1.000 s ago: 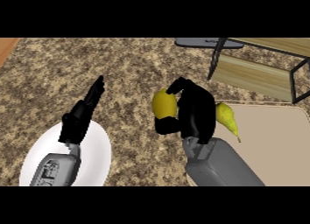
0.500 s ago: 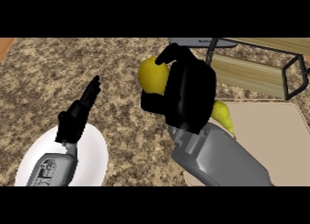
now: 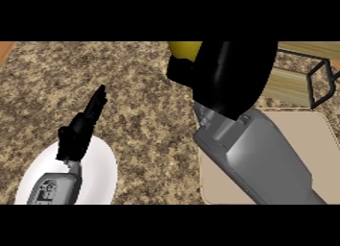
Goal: Pick the lemon from the tray and place it in the tiered shelf
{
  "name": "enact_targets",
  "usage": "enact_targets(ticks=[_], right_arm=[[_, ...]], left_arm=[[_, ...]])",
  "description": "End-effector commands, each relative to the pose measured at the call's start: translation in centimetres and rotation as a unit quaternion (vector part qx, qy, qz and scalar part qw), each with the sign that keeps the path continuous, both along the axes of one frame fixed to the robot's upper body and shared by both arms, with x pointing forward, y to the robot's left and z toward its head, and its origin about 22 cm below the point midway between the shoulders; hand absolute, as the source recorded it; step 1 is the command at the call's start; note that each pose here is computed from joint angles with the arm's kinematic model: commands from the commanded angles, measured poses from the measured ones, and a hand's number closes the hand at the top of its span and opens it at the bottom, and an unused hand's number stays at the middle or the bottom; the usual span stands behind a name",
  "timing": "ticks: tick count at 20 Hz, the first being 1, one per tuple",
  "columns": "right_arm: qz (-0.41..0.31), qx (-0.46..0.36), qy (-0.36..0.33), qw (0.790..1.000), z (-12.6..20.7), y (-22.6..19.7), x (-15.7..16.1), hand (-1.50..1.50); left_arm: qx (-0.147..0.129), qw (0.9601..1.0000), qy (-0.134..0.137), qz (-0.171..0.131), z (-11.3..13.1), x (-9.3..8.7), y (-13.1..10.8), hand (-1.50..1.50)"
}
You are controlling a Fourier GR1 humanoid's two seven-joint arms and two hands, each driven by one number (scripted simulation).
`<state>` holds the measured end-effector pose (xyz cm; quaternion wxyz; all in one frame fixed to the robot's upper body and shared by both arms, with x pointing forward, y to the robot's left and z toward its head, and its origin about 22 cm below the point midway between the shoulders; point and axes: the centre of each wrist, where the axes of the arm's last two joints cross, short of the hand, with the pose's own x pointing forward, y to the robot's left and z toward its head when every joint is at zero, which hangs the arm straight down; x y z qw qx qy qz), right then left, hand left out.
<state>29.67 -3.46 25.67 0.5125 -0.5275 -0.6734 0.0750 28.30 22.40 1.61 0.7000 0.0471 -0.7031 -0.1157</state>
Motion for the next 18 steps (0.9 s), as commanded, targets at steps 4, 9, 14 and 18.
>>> enact_targets(ticks=[4,9,14,18], right_arm=[[-0.108,0.031,0.023,0.993,4.0,-1.5,1.2,1.5],[-0.143,0.017,0.008,0.99,6.1,-4.8,3.8,1.5],[-0.167,0.004,-0.008,0.986,7.4,-5.5,4.1,1.5],[-0.166,-0.012,-0.013,0.986,9.0,-7.7,6.0,1.5]], left_arm=[[0.001,0.9999,-0.01,0.009,0.1,0.7,-0.3,0.0],[0.001,0.9999,-0.009,0.01,-0.9,-0.5,-0.2,0.0],[-0.005,0.9999,0.002,-0.009,-0.2,-0.7,0.6,0.0],[-0.003,1.0,-0.004,-0.004,-0.4,0.4,0.6,0.0]])
